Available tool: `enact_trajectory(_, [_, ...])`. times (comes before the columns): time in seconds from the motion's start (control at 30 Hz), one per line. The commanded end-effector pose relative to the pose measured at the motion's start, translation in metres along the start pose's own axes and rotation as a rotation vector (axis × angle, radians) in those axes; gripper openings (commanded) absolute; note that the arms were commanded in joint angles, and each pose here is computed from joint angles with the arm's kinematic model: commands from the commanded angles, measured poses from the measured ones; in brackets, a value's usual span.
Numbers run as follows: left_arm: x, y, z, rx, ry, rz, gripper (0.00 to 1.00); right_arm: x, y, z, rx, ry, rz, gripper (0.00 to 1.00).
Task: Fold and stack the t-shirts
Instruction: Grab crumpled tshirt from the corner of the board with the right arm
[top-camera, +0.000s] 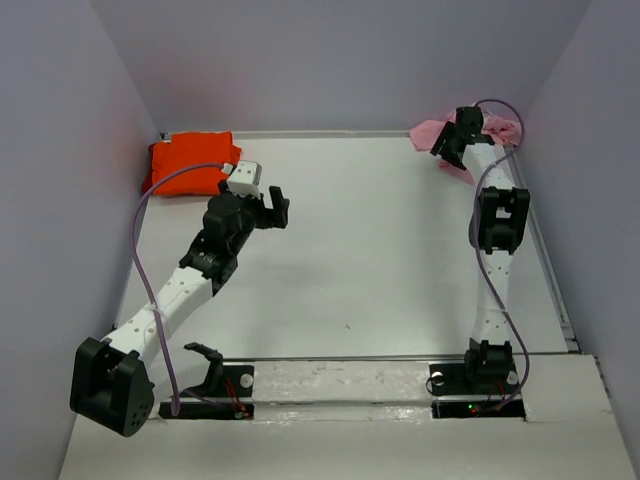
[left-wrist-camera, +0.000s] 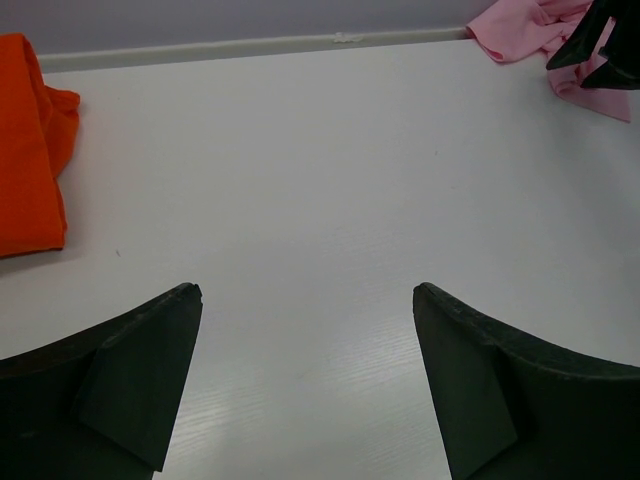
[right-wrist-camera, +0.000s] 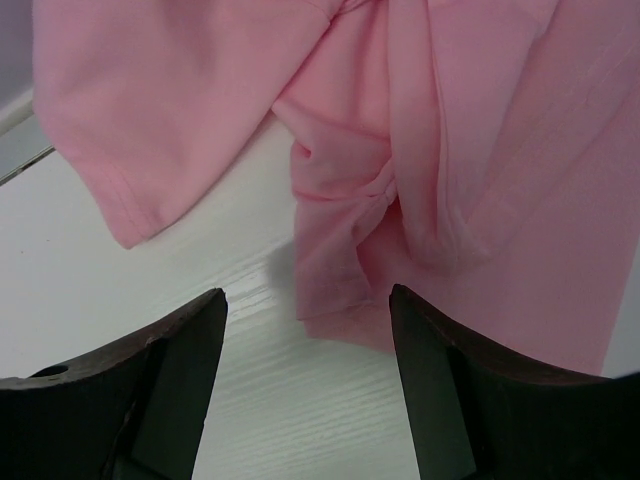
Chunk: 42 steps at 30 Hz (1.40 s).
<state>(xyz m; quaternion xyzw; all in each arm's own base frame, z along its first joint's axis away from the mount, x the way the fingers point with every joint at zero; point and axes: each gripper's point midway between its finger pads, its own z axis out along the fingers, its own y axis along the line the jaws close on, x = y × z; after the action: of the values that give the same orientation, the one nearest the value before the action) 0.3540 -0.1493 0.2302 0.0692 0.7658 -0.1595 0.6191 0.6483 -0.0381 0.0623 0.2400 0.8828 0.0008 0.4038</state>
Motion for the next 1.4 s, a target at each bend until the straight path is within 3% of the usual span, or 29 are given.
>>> enact_trajectory(0.0, [-0.037, -0.009, -0.006, 0.051, -0.098, -0.018, 0.96, -0.006, -0.002, 0.0, -0.075, 0.041, 0.09, 0.72])
enact_trajectory(0.23, [-0.041, -0.007, -0.007, 0.058, -0.109, -0.03, 0.96, -0.001, -0.007, 0.009, -0.155, 0.096, 0.157, 0.63])
enact_trajectory(0.3, [-0.04, -0.006, -0.007, 0.06, -0.107, -0.032, 0.96, 0.0, -0.008, 0.011, -0.176, 0.111, 0.174, 0.54])
enact_trajectory(0.33, [-0.041, -0.006, -0.007, 0.057, -0.111, -0.032, 0.96, 0.001, -0.006, 0.01, -0.19, 0.116, 0.174, 0.41])
enact_trajectory(0.4, [-0.041, -0.006, -0.007, 0.06, -0.11, -0.034, 0.96, 0.005, 0.0, 0.011, -0.222, 0.129, 0.176, 0.26])
enact_trajectory(0.5, [-0.041, -0.006, -0.007, 0.06, -0.11, -0.031, 0.96, 0.008, 0.002, 0.011, -0.237, 0.14, 0.177, 0.17])
enact_trajectory(0.57, [-0.04, -0.006, -0.007, 0.058, -0.109, -0.031, 0.96, 0.01, 0.005, 0.011, -0.257, 0.152, 0.181, 0.0])
enact_trajectory(0.87, [-0.039, -0.004, -0.005, 0.058, -0.104, -0.041, 0.96, 0.019, 0.008, -0.013, -0.296, 0.18, 0.169, 0.0])
enact_trajectory(0.97, [-0.04, -0.003, -0.005, 0.057, -0.106, -0.047, 0.96, 0.013, 0.029, -0.046, -0.331, 0.133, 0.144, 0.0])
enact_trajectory(1.0, [-0.039, -0.002, -0.005, 0.055, -0.104, -0.047, 0.96, -0.007, 0.04, -0.07, -0.354, 0.074, 0.123, 0.0])
enact_trajectory(1.13, [-0.038, -0.002, -0.004, 0.056, -0.1, -0.052, 0.96, -0.005, 0.075, -0.122, -0.409, 0.047, 0.062, 0.0])
enact_trajectory(1.17, [-0.037, -0.003, -0.003, 0.059, -0.097, -0.052, 0.96, 0.017, 0.083, -0.13, -0.414, 0.082, 0.042, 0.0])
enact_trajectory(1.2, [-0.036, -0.003, -0.003, 0.061, -0.097, -0.055, 0.96, 0.007, 0.09, -0.155, -0.436, 0.043, 0.046, 0.0])
enact_trajectory(1.23, [-0.037, -0.004, -0.003, 0.064, -0.099, -0.055, 0.95, 0.027, 0.092, -0.15, -0.44, 0.077, 0.043, 0.0])
enact_trajectory(1.37, [-0.036, -0.001, -0.003, 0.054, -0.103, -0.054, 0.96, 0.06, 0.109, -0.217, -0.535, 0.07, 0.008, 0.0])
